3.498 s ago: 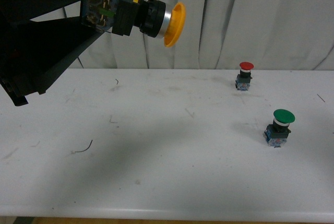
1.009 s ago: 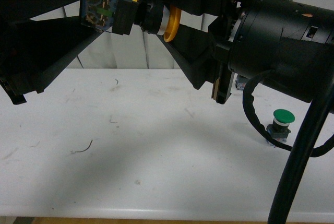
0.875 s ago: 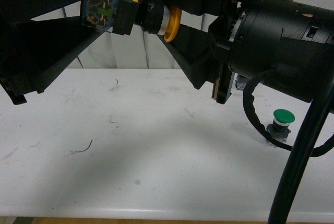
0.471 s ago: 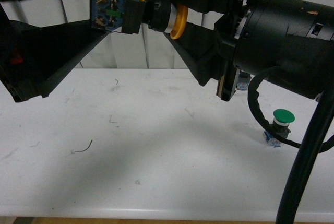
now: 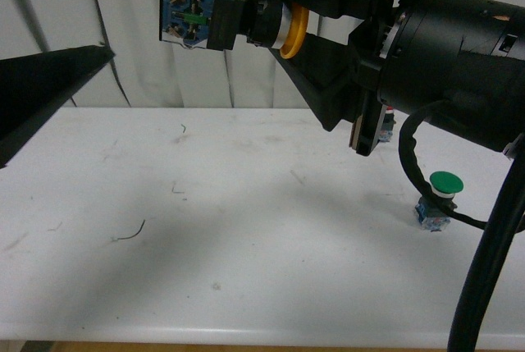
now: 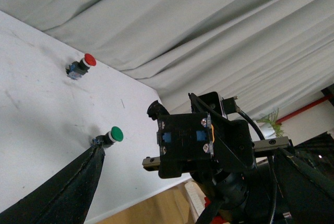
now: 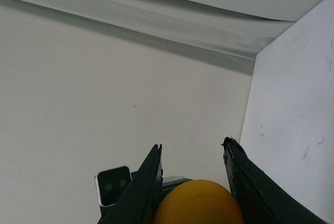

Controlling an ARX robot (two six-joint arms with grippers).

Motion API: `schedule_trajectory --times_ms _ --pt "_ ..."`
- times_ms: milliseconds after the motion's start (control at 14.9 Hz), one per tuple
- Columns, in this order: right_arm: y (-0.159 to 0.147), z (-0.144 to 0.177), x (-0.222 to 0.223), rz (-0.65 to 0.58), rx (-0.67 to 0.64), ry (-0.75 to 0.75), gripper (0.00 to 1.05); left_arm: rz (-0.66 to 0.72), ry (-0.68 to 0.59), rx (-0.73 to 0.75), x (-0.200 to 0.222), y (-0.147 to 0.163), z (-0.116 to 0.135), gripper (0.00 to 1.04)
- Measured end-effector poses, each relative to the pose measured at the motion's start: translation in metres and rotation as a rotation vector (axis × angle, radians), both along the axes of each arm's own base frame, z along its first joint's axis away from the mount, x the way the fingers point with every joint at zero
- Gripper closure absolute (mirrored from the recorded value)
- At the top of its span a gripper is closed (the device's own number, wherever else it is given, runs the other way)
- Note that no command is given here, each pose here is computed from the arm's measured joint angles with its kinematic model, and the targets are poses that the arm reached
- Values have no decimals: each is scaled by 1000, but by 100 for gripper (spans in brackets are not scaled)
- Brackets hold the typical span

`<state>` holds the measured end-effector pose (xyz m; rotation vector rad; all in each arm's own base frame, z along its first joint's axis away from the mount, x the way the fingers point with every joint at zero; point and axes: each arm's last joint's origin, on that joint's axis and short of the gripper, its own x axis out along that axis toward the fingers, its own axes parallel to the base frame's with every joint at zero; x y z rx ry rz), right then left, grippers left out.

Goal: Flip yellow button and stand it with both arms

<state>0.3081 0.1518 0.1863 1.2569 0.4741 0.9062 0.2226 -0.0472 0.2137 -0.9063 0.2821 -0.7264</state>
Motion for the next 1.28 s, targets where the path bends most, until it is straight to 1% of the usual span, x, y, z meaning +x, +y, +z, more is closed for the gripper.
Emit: schedule_trajectory --times_ms 135,269,404,538,673,875,942,1009,1076,1144,1211,1278 --pt "-4 2 2 -14 2 -5 71 61 -5 51 -17 16 4 7" --pt "-6 8 4 -25 12 -22 71 208 -13 169 -39 26 11 7" --pt "-7 11 5 -35 17 -31 71 335 -86 392 -70 26 20 7" --pt "-8 11 5 -39 18 -33 71 432 -178 603 -101 26 24 7" --pt "-8 12 4 -45 20 -34 71 543 -215 697 -125 32 26 7" --pt "-8 13 4 -44 22 -38 71 679 -228 805 -125 41 29 7" --pt "-8 13 4 -44 21 -36 71 702 -226 825 -124 43 29 7" --pt "-8 13 4 -44 22 -37 71 735 -264 847 -125 47 31 15" --pt "-8 15 4 -44 23 -41 71 752 -283 861 -126 48 26 26" --pt "-8 15 4 -42 23 -43 71 731 -275 883 -125 47 10 42" --pt "-8 15 4 -41 24 -44 71 721 -261 894 -124 47 0 55" --pt "-8 15 4 -41 23 -43 71 723 -265 893 -125 47 -4 66"
